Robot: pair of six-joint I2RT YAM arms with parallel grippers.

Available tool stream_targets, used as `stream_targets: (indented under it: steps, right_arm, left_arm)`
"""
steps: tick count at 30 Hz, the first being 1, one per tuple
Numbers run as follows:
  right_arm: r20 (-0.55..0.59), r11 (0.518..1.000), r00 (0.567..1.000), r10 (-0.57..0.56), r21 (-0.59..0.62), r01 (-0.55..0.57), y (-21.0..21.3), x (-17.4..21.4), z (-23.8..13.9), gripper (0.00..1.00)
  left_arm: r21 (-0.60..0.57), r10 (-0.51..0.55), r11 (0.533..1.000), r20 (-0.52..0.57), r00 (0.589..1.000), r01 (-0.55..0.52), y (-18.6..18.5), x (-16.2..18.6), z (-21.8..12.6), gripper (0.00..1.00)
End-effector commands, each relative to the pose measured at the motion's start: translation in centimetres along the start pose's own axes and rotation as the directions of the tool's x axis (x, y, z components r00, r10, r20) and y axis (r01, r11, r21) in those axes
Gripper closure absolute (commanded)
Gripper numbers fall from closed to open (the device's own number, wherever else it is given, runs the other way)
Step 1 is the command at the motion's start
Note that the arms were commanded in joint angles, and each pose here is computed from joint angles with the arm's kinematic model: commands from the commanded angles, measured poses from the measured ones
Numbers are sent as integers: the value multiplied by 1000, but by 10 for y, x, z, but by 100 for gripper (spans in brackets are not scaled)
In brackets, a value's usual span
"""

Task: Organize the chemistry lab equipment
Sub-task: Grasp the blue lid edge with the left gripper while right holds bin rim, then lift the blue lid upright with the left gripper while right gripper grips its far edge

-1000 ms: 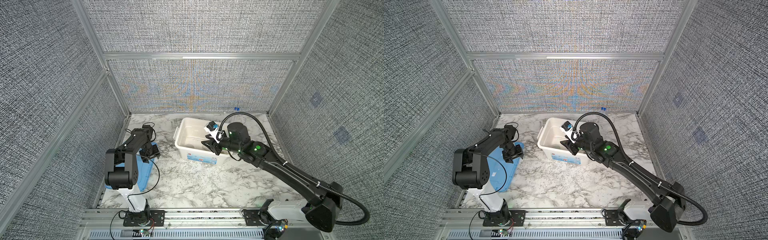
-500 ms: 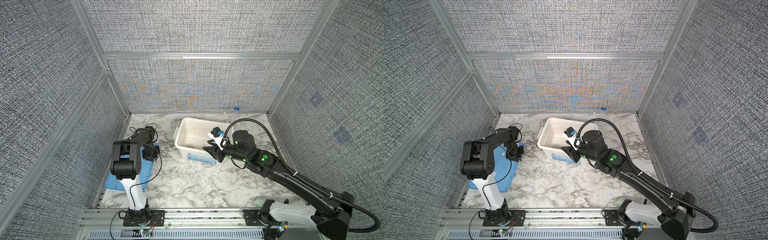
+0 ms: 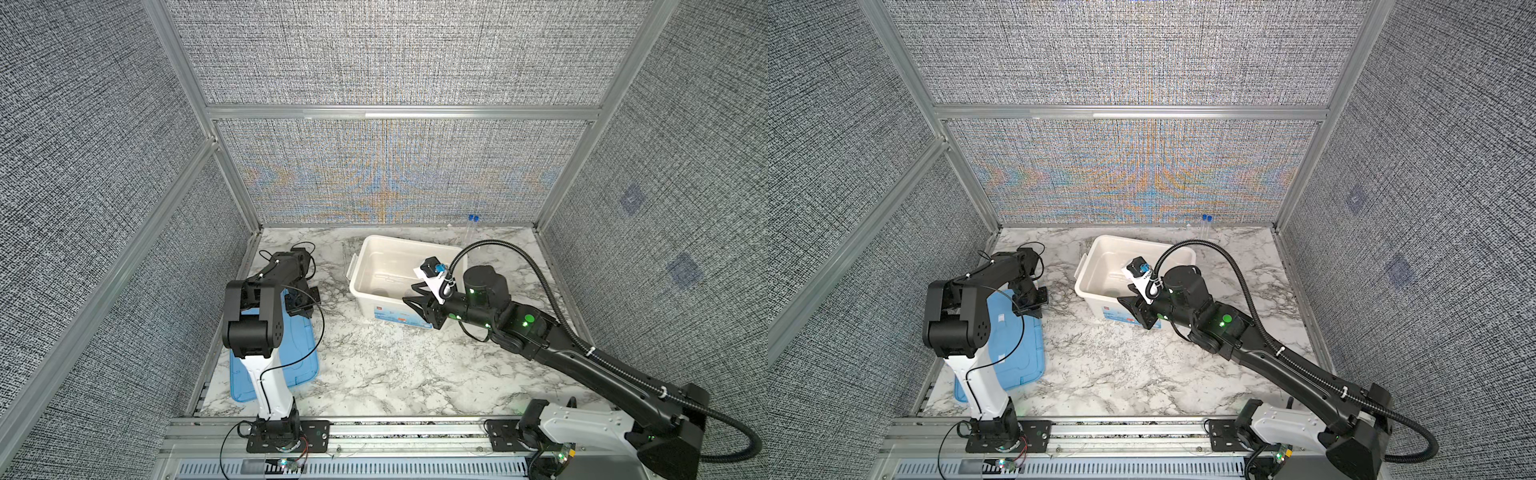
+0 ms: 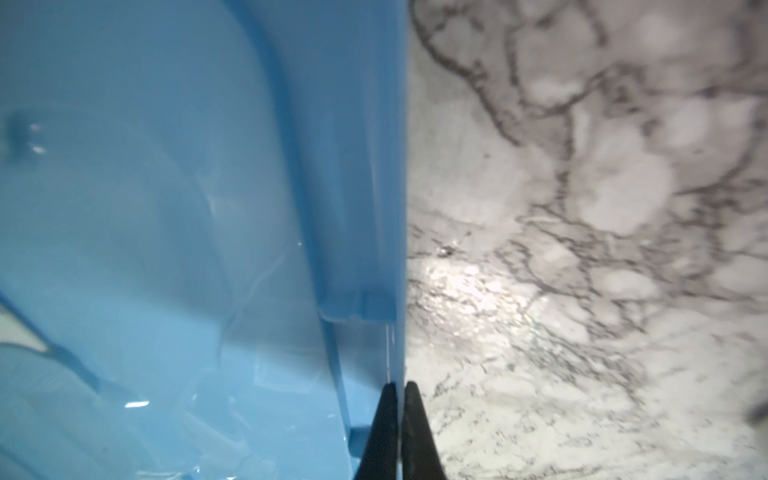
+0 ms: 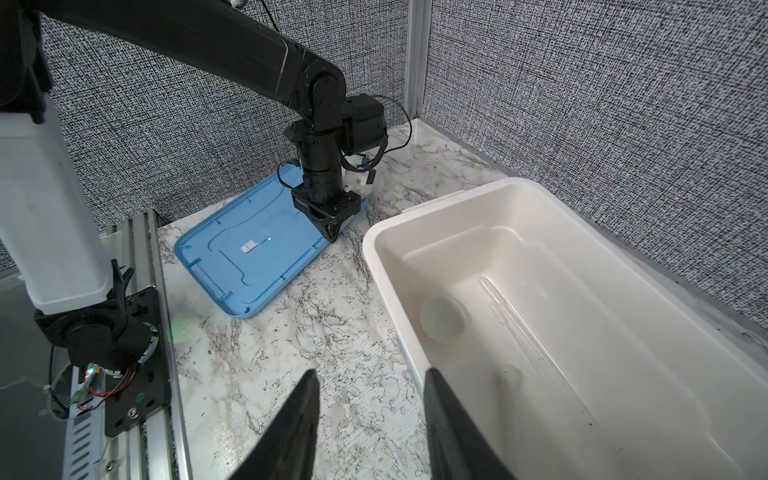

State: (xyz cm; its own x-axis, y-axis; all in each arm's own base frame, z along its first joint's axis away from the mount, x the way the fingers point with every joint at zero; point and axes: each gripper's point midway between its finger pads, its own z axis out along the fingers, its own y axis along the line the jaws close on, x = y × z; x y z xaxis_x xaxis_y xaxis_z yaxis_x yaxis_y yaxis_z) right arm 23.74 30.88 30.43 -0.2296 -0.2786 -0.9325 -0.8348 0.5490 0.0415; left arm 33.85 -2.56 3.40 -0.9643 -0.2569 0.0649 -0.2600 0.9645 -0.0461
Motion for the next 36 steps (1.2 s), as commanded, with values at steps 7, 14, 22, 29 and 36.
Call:
stream_targets:
  steps: [7, 14, 22, 29, 36]
  right_arm:
    - [-109, 982, 994, 6, -189, -27, 57, 16, 30, 50]
    - [-125, 945, 990, 63, -312, -99, 118, 22, 70, 42]
    - [-117, 941, 992, 56, -325, -92, 127, 23, 110, 36]
    - [-144, 924, 989, 34, -371, -86, 141, 29, 132, 39]
    - [-86, 937, 996, -3, -348, -27, 146, 26, 132, 61]
  left_arm:
    - [239, -61, 970, 105, 993, 35, -33, 17, -78, 100]
    - [414, -109, 910, 278, 954, -16, -51, 35, -169, 100]
    - [607, -159, 780, 426, 891, -151, -74, 62, -246, 100]
    - [677, -262, 709, 512, 818, -197, -72, 78, -289, 100]
    - [712, -288, 668, 514, 808, -215, -75, 88, -308, 100]
